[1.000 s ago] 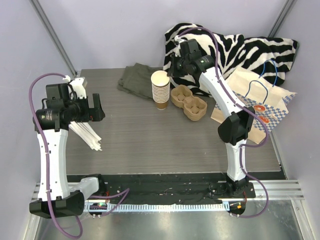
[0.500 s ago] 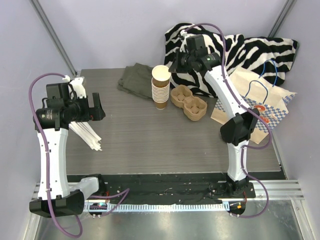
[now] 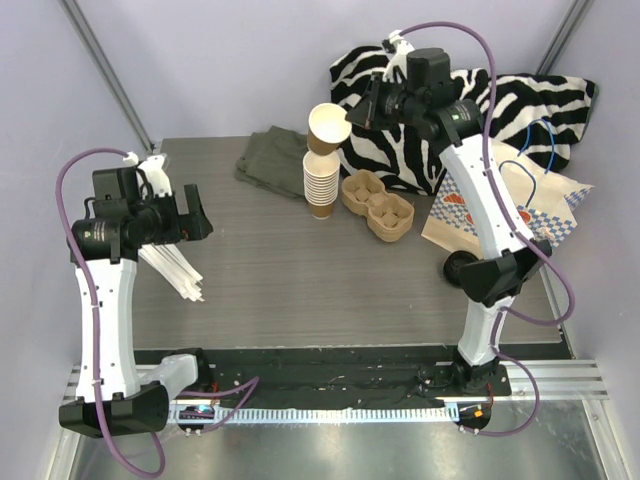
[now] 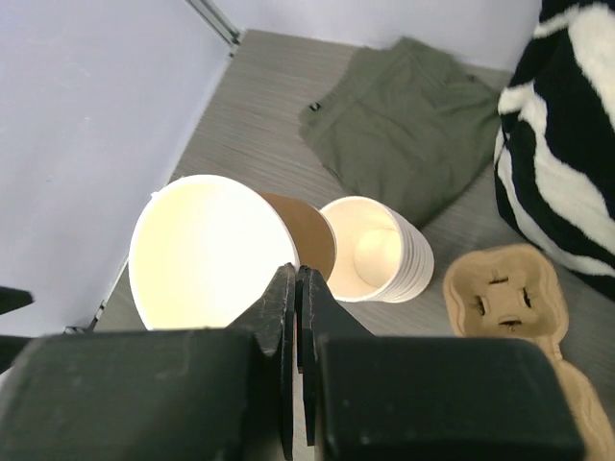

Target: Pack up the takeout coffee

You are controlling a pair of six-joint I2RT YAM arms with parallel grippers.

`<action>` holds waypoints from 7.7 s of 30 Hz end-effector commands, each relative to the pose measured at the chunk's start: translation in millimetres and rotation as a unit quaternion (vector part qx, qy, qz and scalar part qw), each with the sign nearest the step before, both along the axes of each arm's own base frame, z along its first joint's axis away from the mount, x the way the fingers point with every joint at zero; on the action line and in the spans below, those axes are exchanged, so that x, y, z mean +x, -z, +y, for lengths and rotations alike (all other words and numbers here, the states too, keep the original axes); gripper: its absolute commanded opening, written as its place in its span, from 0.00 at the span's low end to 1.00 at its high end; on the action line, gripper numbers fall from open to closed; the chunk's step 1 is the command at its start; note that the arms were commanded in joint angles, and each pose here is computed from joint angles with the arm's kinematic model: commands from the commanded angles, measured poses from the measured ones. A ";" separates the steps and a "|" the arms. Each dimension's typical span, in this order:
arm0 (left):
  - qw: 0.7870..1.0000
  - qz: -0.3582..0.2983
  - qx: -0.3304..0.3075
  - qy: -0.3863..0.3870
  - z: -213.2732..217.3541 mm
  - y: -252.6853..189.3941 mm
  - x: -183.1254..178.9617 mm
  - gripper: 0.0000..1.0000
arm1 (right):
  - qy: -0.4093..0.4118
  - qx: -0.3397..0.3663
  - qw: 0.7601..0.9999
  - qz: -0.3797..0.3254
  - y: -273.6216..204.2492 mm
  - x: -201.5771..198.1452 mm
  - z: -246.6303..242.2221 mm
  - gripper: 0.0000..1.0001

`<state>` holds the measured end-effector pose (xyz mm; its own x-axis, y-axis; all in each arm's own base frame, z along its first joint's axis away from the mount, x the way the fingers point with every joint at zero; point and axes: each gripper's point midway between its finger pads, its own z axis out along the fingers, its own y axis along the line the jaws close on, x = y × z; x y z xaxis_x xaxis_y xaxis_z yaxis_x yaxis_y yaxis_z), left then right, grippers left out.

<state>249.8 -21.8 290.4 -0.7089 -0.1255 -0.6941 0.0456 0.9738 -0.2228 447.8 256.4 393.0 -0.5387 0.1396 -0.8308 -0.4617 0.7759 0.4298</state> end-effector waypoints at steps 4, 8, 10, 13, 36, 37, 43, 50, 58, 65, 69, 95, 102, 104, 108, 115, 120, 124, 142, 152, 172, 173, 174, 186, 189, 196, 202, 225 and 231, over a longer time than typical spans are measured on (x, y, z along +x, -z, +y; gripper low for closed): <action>0.998 -0.019 -0.057 0.013 -19.0 -8.3 -4.2 1.00 | -0.077 0.033 0.987 -0.136 -101.2 -75.4 -8.6 0.01; 0.996 -0.053 -0.062 0.021 -22.6 -21.2 -4.9 1.00 | -0.149 -0.023 0.982 -0.118 -50.1 -115.5 -0.1 0.01; 0.995 -0.076 -0.060 0.028 -24.4 -25.9 -7.5 1.00 | -0.193 -0.062 0.970 -0.133 -27.6 -139.0 11.6 0.01; 0.989 -0.132 -0.057 0.041 -27.9 -37.3 -10.3 1.00 | -0.259 -0.122 0.949 -0.134 24.6 -180.8 27.1 0.01; 0.987 -0.080 -0.082 0.116 -47.3 12.2 -16.8 1.00 | -0.426 -0.247 0.867 -0.084 220.0 -243.1 74.5 0.01; 0.986 -0.079 -0.083 0.118 -48.0 12.5 -17.1 1.00 | -0.428 -0.244 0.866 -0.083 219.0 -241.9 76.0 0.01; 0.986 -0.077 -0.086 0.120 -48.7 15.7 -15.2 1.00 | -0.454 -0.230 0.858 -0.071 230.6 -240.2 83.8 0.01; 0.986 -0.065 -0.095 0.120 -50.2 20.5 -11.5 1.00 | -0.464 -0.226 0.855 -0.052 244.1 -231.1 85.3 0.01; 0.986 -0.054 -0.095 0.123 -49.7 25.6 -9.4 1.00 | -0.481 -0.222 0.848 -0.029 254.2 -231.7 86.7 0.09; 0.986 -0.054 -0.092 0.126 -49.4 26.1 -8.9 1.00 | -0.477 -0.221 0.851 -0.020 253.4 -223.7 82.5 0.26; 0.987 -0.053 -0.090 0.125 -48.7 26.4 -8.1 1.00 | -0.475 -0.222 0.851 -0.020 248.1 -219.7 81.3 0.50; 0.977 -0.097 -0.066 0.178 -54.1 4.3 -13.0 1.00 | -0.171 -0.438 0.869 0.151 227.9 -208.7 -215.1 0.73; 0.977 -0.098 -0.068 0.175 -53.8 6.5 -11.6 1.00 | 0.025 -0.415 0.902 0.121 236.7 -192.6 -239.1 0.54; 0.977 -0.098 -0.068 0.174 -53.3 6.4 -10.6 1.00 | 0.057 -0.411 0.904 0.100 231.3 -182.5 -243.2 0.54; 0.977 -0.098 -0.070 0.174 -53.9 6.4 -9.9 1.00 | 0.072 -0.389 0.912 0.112 237.9 -174.2 -239.3 0.52; 0.978 -0.099 -0.066 0.173 -52.9 6.4 -10.2 1.00 | 0.082 -0.373 0.909 0.166 258.9 -168.7 -235.4 0.52; 0.978 -0.098 -0.068 0.170 -53.1 8.1 -11.2 1.00 | 0.206 -0.322 0.902 0.199 256.8 -168.9 -244.1 0.53; 0.978 -0.097 -0.074 0.171 -54.8 9.6 -10.4 1.00 | 0.289 -0.340 0.870 0.211 267.4 -168.8 -267.6 0.46; 0.977 -0.097 -0.082 0.170 -56.1 8.1 -7.3 1.00 | 0.290 -0.319 0.866 0.256 294.9 -166.2 -258.4 0.47; 0.976 -0.097 -0.085 0.173 -56.7 9.5 -3.2 1.00 | 0.284 -0.326 0.861 0.268 301.6 -164.7 -258.1 0.45; 0.978 -0.091 -0.092 0.163 -56.5 12.6 -1.5 0.99 | 0.291 -0.327 0.854 0.282 308.2 -158.5 -262.3 0.25; 0.978 -0.091 -0.092 0.163 -56.3 12.7 -1.4 1.00 | 0.292 -0.325 0.854 0.283 307.9 -158.4 -262.4 0.25; 0.978 -0.090 -0.092 0.163 -56.2 13.0 -1.1 1.00 | 0.291 -0.326 0.854 0.282 307.8 -158.0 -262.2 0.23; 0.978 -0.090 -0.092 0.164 -56.4 12.9 -1.6 1.00 | 0.280 -0.313 0.869 0.262 292.1 -164.1 -259.0 0.01; 0.978 -0.089 -0.095 0.165 -57.5 12.5 -0.8 1.00 | 0.278 -0.310 0.874 0.250 284.9 -166.2 -258.5 0.01; 0.977 -0.089 -0.098 0.166 -58.0 12.5 -0.4 1.00 | 0.272 -0.310 0.880 0.236 277.5 -168.6 -258.8 0.01; 0.976 -0.092 -0.102 0.166 -59.1 9.9 1.4 1.00 | 0.257 -0.323 0.868 0.276 297.8 -168.2 -256.6 0.37; 0.977 -0.089 -0.104 0.166 -59.1 14.4 4.2 1.00 | 0.260 -0.322 0.857 0.307 313.7 -168.2 -260.0 0.15; 0.976 -0.090 -0.105 0.167 -59.2 14.3 5.3 1.00 | 0.258 -0.311 0.866 0.295 299.1 -165.2 -256.9 0.01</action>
<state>249.4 -79.3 268.3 -0.6341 -0.0512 -0.7716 0.3875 0.8424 -0.3743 265.9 -3.4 64.2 -0.9318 0.0998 -0.3489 0.1575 0.9774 -0.1411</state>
